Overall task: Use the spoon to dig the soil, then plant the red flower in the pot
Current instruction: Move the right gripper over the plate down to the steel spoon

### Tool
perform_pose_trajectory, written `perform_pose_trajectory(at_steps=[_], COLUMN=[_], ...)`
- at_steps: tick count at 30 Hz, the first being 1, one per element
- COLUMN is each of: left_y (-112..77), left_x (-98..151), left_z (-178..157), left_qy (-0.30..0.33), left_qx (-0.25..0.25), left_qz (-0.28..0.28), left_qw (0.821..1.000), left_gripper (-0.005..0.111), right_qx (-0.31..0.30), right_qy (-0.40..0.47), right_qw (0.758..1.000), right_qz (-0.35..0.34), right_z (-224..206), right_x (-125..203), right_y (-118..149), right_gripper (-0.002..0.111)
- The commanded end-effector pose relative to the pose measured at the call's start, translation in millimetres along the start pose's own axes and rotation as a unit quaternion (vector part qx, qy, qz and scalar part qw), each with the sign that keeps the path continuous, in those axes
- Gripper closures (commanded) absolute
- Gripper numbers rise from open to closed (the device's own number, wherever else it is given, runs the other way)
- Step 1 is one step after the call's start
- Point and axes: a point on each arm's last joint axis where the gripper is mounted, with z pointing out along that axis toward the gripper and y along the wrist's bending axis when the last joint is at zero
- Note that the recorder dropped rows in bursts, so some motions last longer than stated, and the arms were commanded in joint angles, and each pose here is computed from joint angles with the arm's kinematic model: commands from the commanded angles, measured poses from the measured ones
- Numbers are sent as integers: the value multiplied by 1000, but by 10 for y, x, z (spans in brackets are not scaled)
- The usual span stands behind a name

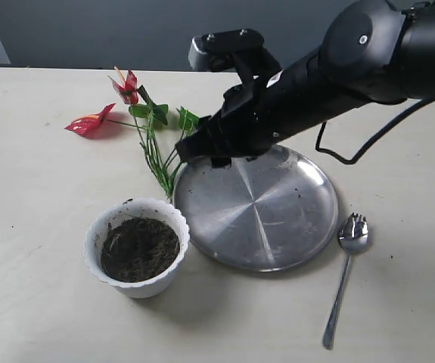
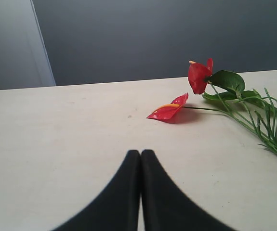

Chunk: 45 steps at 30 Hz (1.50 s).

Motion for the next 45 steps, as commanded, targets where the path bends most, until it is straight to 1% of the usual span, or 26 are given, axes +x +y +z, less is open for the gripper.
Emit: perform_pose_trajectory(at_steps=[1, 4, 8, 9, 10, 11, 13, 16, 17, 18, 19, 20, 21, 22, 23, 24, 26, 28, 29, 31, 34, 36, 38, 39, 40, 45], left_y=[1, 1, 1, 1, 1, 1, 1, 1, 1, 1, 1, 1, 1, 1, 1, 1, 1, 1, 1, 1, 1, 1, 1, 1, 1, 1], left_x=[-3, -3, -3, -3, -3, -3, -3, -3, -3, -3, -3, -3, -3, -3, -3, -3, -3, -3, -3, -3, -3, -3, -3, -3, -3, -3], left_z=[-2, -2, -2, -2, -2, -2, -2, -2, -2, -2, -2, -2, -2, -2, -2, -2, -2, -2, -2, -2, -2, -2, -2, -2, -2, -2], left_qy=[-1, -1, -1, -1, -1, -1, -1, -1, -1, -1, -1, -1, -1, -1, -1, -1, -1, -1, -1, -1, -1, -1, -1, -1, -1, -1], left_qx=[0, 0, 0, 0, 0, 0, 0, 0, 0, 0, 0, 0, 0, 0, 0, 0, 0, 0, 0, 0, 0, 0, 0, 0, 0, 0], left_qz=[3, 3, 3, 3, 3, 3, 3, 3, 3, 3, 3, 3, 3, 3, 3, 3, 3, 3, 3, 3, 3, 3, 3, 3, 3, 3], left_qw=[1000, 1000, 1000, 1000, 1000, 1000, 1000, 1000, 1000, 1000, 1000, 1000, 1000, 1000, 1000, 1000, 1000, 1000, 1000, 1000, 1000, 1000, 1000, 1000, 1000, 1000], left_gripper=[106, 106, 106, 106, 106, 106, 106, 106, 106, 106, 106, 106, 106, 106, 106, 106, 106, 106, 106, 106, 106, 106, 106, 106, 106, 106], right_qx=[33, 31, 20, 7, 3, 4, 7, 15, 18, 33, 54, 110, 146, 200, 215, 226, 230, 235, 238, 242, 247, 251, 251, 249, 247, 237], right_qy=[-62, -64, -52, -37, -29, -22, -26, -15, 14, 61, 80, 100, 103, 104, 103, 104, 118, 142, 157, 182, 200, 208, 220, 225, 228, 247], right_qw=[997, 997, 998, 999, 999, 999, 999, 1000, 999, 996, 993, 987, 982, 973, 971, 969, 966, 961, 957, 949, 940, 934, 929, 926, 925, 918], right_qz=[0, -2, -5, -8, -11, -27, -20, -12, -35, -58, -64, -64, -58, -47, -36, -12, 1, 30, 51, 90, 123, 144, 163, 171, 180, 202], right_z=[117, 306, 662, 854, 922, 1063, 1191, 1235, 1124, 951, 833, 577, 451, 221, 114, -27, -118, -153, -168, -189, -226, -250, -259, -252, -252, -230], right_x=[-231, -381, -575, -642, -661, -716, -784, -791, -805, -797, -803, -828, -831, -804, -762, -635, -434, -214, -81, 168, 516, 706, 866, 942, 1005, 1227], right_y=[-91, -132, -200, -226, -235, -272, -320, -346, -316, -298, -304, -338, -369, -413, -411, -393, -402, -461, -508, -581, -628, -616, -602, -596, -587, -558], right_gripper=[61, 61, 61, 58, 55, 50, 49, 50, 54, 62, 68, 81, 89, 105, 108, 108, 108, 108, 107, 99, 74, 55, 43, 40, 39, 39])
